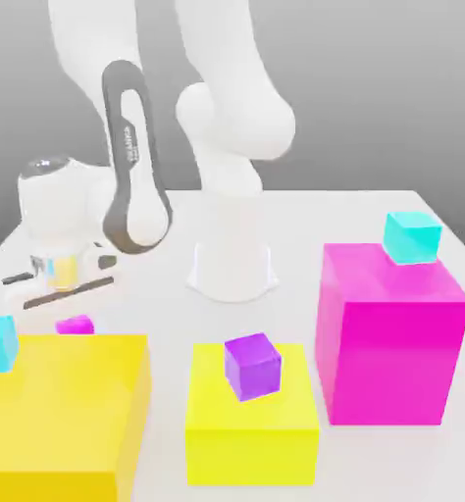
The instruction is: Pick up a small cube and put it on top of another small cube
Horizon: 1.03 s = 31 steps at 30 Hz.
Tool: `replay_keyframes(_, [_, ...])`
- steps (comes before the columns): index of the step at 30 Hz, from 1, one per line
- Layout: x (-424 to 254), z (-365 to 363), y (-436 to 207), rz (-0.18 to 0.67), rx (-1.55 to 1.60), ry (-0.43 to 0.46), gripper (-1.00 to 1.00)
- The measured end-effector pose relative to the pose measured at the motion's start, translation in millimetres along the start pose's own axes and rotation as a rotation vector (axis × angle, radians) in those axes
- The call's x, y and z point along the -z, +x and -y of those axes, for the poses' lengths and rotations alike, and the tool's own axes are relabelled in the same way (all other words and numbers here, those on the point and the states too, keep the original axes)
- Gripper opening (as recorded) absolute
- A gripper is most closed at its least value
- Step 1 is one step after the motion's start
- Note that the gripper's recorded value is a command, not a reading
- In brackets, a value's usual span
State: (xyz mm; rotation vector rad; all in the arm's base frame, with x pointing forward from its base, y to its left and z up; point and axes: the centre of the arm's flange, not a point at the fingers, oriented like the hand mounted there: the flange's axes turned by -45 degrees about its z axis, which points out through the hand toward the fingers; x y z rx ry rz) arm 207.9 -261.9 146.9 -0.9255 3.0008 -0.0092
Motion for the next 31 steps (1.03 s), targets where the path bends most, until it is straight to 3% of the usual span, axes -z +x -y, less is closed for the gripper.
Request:
replay_keyframes(11, [68, 27, -3, 0.009, 0.031, 0.021, -1.00])
replay_keyframes(23, [194, 126, -90, 0.004, -0.148, 0.001, -1.00])
replay_keyframes(27, [154, 131, -96, -0.002, -0.174, -0.003, -1.00])
replay_keyframes(28, [145, 131, -96, -0.001, -0.174, -0.003, 1.00])
replay_keyframes(31, [145, 130, -97, -0.001, -0.173, -0.003, 1.00])
